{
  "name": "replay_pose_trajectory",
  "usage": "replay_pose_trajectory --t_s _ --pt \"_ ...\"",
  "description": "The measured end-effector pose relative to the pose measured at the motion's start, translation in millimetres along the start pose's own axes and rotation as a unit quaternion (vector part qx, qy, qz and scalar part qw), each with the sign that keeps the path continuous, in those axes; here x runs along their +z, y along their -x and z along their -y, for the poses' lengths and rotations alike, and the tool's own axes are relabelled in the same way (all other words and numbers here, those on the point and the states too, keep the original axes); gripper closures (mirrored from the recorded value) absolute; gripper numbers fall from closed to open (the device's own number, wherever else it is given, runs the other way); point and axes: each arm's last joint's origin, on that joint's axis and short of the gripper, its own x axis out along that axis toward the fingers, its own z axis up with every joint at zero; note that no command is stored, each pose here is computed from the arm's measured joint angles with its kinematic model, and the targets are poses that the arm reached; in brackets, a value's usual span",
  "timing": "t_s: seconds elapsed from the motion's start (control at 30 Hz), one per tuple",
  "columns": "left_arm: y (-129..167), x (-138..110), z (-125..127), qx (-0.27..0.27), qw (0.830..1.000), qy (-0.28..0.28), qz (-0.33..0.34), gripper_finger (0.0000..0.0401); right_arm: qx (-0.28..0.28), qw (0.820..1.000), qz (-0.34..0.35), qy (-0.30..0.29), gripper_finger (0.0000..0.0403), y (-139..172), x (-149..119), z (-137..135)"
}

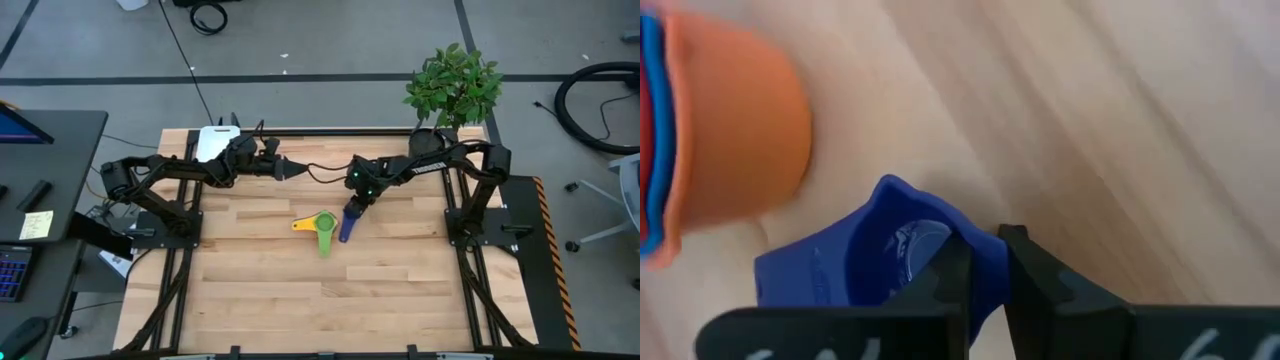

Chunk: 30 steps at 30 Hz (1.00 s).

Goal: Nest measuring cups in basket
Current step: Stack the blue measuring cup on top of the green measuring cup

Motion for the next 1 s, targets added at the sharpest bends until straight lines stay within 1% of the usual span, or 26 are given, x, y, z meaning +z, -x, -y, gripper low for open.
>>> replay_pose_trajectory --t_s 0.2,0.4,0.57,0.63,0.7,0.8,0.87,1.0 --pt "0 1 0 -0.001 1.000 -0.001 0.002 0.0177 -0.001 1.000 0.004 -0.025 0.0361 0 1 0" --pt "0 0 1 -0.007 1.000 -0.001 -0.003 0.0177 0.000 0.999 -0.020 -0.047 0.0362 5 0 13" --pt "0 0 2 -0.019 1.000 -0.002 -0.015 0.0177 0.047 0.994 -0.056 -0.081 0.0362 11 0 28" --pt "0 0 2 -0.025 1.000 -0.003 -0.019 0.0177 0.053 0.991 -0.074 -0.096 0.0364 16 -4 33" --pt "0 0 3 -0.029 0.999 -0.005 -0.020 0.0177 0.050 0.990 -0.082 -0.103 0.0365 24 -6 37" --pt "0 0 3 -0.028 0.999 -0.005 -0.020 0.0177 0.041 0.991 -0.077 -0.106 0.0365 43 -9 37" --pt "0 0 3 -0.028 0.999 -0.005 -0.020 0.0177 0.039 0.992 -0.059 -0.106 0.0365 58 -9 34" --pt "0 0 3 -0.028 0.999 -0.005 -0.020 0.0177 0.054 0.988 -0.018 -0.144 0.0365 87 -9 19"
